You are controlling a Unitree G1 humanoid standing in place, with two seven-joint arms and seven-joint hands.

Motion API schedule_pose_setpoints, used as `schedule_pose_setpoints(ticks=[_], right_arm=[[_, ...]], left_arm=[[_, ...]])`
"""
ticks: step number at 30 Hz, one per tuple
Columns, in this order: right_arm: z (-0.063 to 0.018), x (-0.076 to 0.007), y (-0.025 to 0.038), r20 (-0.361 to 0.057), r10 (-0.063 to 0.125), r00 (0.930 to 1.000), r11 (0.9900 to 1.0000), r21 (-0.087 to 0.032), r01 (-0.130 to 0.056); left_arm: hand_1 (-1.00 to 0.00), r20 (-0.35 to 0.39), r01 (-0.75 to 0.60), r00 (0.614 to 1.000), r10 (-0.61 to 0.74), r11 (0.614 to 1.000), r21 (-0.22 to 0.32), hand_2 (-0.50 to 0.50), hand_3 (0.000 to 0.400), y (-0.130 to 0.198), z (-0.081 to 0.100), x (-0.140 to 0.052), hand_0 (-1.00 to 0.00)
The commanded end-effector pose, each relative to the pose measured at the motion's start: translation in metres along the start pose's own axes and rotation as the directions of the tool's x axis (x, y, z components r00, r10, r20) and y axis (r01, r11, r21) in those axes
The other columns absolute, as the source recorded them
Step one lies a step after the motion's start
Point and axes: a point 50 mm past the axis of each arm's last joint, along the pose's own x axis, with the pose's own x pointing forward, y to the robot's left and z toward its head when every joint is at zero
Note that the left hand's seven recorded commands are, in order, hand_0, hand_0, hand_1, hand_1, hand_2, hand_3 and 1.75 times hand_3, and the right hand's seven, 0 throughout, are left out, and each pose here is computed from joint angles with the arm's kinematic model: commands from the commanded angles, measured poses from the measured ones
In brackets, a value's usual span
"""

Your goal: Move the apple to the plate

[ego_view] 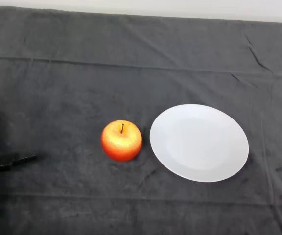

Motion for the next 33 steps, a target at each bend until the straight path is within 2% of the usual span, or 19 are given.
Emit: schedule_pose_setpoints(ticks=[1, 18, 27, 33], right_arm=[[-0.0383, -0.0534, 0.0124, -0.252, 0.023, 0.9673, 0.9996, -0.009, -0.027], [-0.0383, -0.0534, 0.0124, -0.253, 0.023, 0.9673, 0.9996, -0.009, -0.027], [-0.0384, -0.0534, 0.0124, -0.253, 0.023, 0.9673, 0.9996, -0.009, -0.027], [-0.0384, -0.0533, 0.0124, -0.253, 0.023, 0.9673, 0.9996, -0.009, -0.027]], left_arm=[[0.0, 0.02, -0.013, 1.0, 0.013, 1.0, -0.025, 0.0, 0.0, -0.002, 0.006, 0.005, 0.0], [0.0, 0.092, 0.011, 0.996, -0.009, 1.0, -0.021, 0.0, 0.0, -0.003, 0.022, 0.012, 0.0], [0.0, 0.156, 0.041, 0.987, -0.039, 0.999, -0.008, 0.0, 0.0, -0.011, 0.041, 0.017, 0.0], [0.0, 0.205, 0.077, 0.976, -0.077, 0.997, 0.008, 0.0, 0.0, -0.025, 0.055, 0.013, 0.0]])
